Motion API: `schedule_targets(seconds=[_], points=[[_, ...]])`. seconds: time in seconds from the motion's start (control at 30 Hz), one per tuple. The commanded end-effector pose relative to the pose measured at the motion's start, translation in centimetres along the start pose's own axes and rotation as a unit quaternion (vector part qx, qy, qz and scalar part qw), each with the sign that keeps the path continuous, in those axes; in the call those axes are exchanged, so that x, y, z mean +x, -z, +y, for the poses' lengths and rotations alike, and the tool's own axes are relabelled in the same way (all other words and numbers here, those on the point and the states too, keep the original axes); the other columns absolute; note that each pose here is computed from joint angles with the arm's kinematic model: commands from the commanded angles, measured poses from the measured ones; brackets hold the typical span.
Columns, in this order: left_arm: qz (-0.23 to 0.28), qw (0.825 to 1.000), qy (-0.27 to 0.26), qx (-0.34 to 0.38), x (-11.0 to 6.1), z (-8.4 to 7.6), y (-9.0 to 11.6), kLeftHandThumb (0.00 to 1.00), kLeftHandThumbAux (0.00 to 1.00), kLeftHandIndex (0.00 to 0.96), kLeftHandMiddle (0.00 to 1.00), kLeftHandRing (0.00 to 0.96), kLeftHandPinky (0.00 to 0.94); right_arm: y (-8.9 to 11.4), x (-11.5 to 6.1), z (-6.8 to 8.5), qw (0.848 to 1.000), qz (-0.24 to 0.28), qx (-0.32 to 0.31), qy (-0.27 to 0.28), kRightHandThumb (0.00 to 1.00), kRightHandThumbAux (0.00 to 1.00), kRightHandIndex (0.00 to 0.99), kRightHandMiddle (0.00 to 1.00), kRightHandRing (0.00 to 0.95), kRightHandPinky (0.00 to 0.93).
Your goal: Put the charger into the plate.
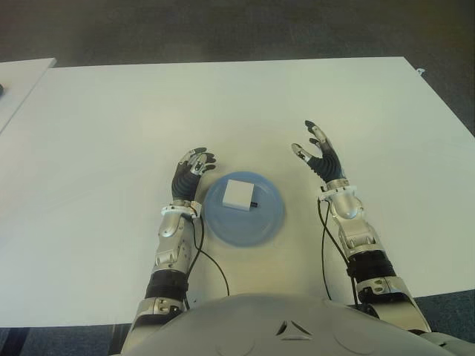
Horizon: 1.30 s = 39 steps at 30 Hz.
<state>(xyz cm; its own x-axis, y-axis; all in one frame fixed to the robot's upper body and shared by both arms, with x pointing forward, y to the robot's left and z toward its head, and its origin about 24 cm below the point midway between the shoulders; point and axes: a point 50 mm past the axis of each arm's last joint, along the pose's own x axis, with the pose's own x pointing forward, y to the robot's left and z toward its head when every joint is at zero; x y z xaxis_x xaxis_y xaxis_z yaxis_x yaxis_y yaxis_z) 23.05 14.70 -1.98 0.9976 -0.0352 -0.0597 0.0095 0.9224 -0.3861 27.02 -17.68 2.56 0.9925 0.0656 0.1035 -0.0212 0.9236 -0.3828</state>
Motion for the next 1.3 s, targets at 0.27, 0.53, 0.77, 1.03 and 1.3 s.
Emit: schedule_targets(seconds=[0.27,0.53,0.77,1.03,1.3], points=[[0.018,1.0,0.008,-0.021,-0.2,-0.8,1.1,0.061,0.582,0.308,0.393,0.389,0.368,1.6,-2.2,2.8,0.99,0.063,0.122,-0.026,0.173,0.757,0.069,0.125,0.077,0.096],[0.005,1.0,0.022,-0.016,0.0,-1.0,0.9,0.076,0.563,0.225,0.25,0.25,0.249,1.6,-3.0,3.7,0.987,0.075,0.127,-0.062,0.13,0.792,0.075,0.131,0.107,0.112],[0.0,1.0,0.026,-0.011,0.1,-1.0,0.8,0.081,0.563,0.168,0.166,0.158,0.174,2.2,-3.5,4.0,0.985,0.097,0.109,-0.091,0.118,0.721,0.058,0.095,0.082,0.073],[-0.002,1.0,0.026,-0.001,0.5,-0.9,0.8,0.081,0.563,0.126,0.13,0.123,0.158,2.5,-3.8,4.3,0.987,0.089,0.079,-0.112,0.125,0.627,0.047,0.063,0.053,0.048],[0.001,1.0,0.022,0.003,0.9,-0.9,1.1,0.084,0.557,0.094,0.088,0.078,0.102,3.1,-4.0,4.1,0.987,0.083,0.066,-0.118,0.145,0.593,0.037,0.049,0.038,0.036]])
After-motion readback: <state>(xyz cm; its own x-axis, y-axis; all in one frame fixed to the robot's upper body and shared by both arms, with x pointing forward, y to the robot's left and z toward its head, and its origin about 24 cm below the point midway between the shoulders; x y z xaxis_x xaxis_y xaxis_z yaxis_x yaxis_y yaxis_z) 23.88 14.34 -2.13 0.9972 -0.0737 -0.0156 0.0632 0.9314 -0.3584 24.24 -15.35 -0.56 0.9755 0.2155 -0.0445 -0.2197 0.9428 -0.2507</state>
